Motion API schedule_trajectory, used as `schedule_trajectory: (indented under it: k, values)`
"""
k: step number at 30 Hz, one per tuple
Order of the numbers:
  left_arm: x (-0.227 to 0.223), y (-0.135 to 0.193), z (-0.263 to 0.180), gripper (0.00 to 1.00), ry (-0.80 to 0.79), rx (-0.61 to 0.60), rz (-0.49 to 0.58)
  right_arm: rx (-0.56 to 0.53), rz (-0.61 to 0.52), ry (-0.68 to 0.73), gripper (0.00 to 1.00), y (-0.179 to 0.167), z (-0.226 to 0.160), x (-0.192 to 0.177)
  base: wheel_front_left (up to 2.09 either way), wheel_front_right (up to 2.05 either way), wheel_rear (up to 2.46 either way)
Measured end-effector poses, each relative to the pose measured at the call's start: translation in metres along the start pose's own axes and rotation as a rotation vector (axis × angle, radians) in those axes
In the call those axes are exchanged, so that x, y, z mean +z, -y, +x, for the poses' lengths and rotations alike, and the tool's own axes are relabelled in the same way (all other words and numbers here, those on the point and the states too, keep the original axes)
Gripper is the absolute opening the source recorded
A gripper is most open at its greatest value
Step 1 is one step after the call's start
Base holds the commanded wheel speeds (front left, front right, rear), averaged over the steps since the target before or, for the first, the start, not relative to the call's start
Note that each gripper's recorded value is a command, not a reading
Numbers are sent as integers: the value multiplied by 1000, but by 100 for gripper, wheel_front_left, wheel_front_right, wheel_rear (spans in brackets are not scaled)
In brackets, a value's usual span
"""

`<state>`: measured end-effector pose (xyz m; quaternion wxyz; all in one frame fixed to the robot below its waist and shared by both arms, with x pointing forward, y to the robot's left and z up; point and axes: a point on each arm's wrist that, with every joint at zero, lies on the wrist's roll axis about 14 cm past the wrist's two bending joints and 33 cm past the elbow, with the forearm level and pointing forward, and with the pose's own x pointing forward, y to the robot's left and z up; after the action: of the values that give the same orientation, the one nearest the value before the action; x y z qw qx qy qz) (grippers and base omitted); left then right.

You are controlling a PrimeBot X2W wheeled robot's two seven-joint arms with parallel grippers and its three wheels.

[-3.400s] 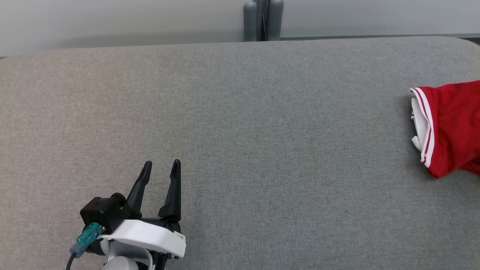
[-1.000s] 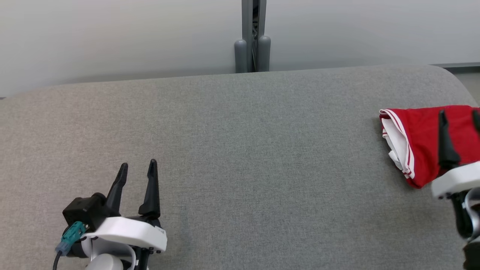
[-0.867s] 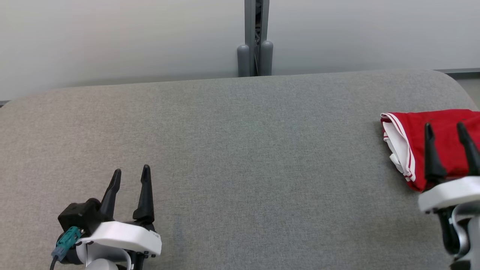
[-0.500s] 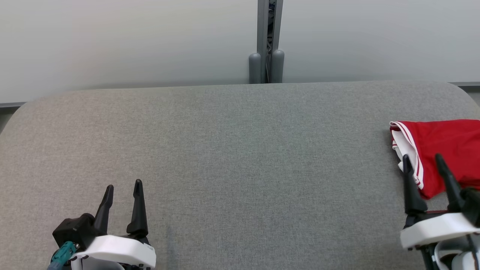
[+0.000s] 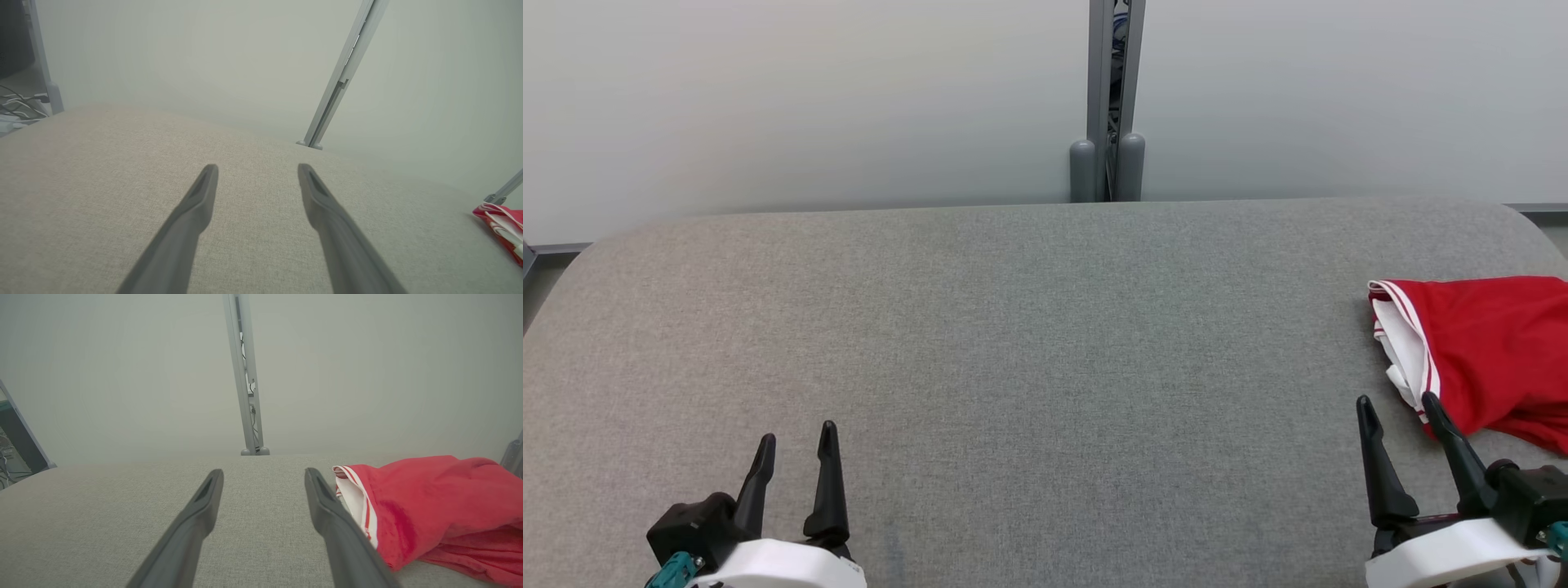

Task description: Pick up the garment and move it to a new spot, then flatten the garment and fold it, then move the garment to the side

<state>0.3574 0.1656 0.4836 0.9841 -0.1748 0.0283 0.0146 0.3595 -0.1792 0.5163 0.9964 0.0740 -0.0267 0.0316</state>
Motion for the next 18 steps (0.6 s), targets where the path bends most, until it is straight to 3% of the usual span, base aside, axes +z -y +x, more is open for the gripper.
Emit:
schedule_trajectory:
  k: [15, 16, 18]
  values:
    - [-2, 0, -6, 100, -3, -3, 16, 1, -3, 7, 100, 0, -2, 1, 0, 0, 0]
    - [-3, 0, -7, 0, -6, -4, 16, 2, -3, 9, 0, 0, -2, 2, 0, 0, 0]
    - [-10, -1, -9, 0, -27, 2, 14, -1, 3, -10, 0, -1, -3, -5, 0, 0, 0]
